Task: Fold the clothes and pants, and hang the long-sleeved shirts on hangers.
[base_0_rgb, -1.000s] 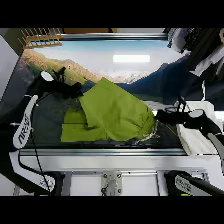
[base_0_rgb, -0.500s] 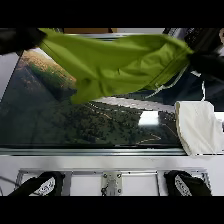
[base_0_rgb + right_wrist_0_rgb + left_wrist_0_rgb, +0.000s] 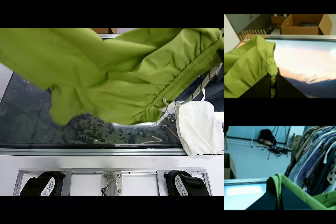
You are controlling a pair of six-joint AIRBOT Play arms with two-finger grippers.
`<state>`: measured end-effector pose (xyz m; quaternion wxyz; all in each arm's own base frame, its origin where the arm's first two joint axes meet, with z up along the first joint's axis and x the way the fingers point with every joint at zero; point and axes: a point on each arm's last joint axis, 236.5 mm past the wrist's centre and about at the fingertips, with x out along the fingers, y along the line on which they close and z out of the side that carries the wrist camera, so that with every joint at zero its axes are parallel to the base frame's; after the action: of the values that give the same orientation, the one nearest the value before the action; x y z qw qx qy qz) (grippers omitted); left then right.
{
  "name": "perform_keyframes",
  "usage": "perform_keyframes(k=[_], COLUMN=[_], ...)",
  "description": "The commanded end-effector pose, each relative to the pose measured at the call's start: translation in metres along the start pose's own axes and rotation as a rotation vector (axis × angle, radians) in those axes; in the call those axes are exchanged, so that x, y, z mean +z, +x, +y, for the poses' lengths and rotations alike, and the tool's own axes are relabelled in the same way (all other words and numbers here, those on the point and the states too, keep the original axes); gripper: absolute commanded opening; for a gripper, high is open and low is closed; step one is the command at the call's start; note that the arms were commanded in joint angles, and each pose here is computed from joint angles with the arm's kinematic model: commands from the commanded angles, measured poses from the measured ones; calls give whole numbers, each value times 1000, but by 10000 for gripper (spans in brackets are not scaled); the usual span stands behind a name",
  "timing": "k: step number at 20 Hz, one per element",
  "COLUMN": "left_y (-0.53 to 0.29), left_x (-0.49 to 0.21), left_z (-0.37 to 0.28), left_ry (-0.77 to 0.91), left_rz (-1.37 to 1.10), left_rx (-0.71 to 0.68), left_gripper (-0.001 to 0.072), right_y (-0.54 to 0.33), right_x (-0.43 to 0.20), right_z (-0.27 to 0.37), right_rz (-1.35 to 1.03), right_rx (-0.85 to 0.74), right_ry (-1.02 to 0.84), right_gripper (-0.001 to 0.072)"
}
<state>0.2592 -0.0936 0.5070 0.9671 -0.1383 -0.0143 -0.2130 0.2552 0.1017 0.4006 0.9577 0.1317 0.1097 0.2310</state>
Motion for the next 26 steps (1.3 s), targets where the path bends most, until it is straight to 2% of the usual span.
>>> perform_keyframes(k=[1, 5, 10, 12, 16, 17, 18, 19, 20, 26], left_y=[10, 100, 234, 275, 317, 317, 313, 304, 290, 156], left_x=[-20, -123, -276, -311, -337, -342, -349, -356, -362, -443], left_z=[20, 92, 138, 143, 165, 171, 174, 178, 185, 212], left_ry=[-44, -189, -295, -301, -301, -313, -330, -362, -383, -570], left_rz=[4, 263, 542, 588, 598, 623, 666, 715, 768, 1066], left_rx=[33, 99, 97, 79, 78, 81, 83, 91, 105, 265], left_gripper=[5, 5, 5, 5, 6, 175, 635, 693, 608, 609], right_y=[-2, 23, 107, 150, 215, 221, 224, 222, 218, 154], right_x=[-44, -98, -177, -199, -190, -182, -175, -169, -165, -165], right_z=[-15, -83, -146, -166, -216, -223, -228, -231, -231, -191], right_rz=[187, 422, 697, 709, 505, 457, 420, 403, 399, 540], right_rx=[-70, -257, -305, -311, -360, -368, -375, -379, -381, -327], right_ry=[172, 323, 397, 398, 398, 391, 390, 386, 382, 252], right_gripper=[34, 34, 34, 34, 38, 103, 333, 557, 589, 585])
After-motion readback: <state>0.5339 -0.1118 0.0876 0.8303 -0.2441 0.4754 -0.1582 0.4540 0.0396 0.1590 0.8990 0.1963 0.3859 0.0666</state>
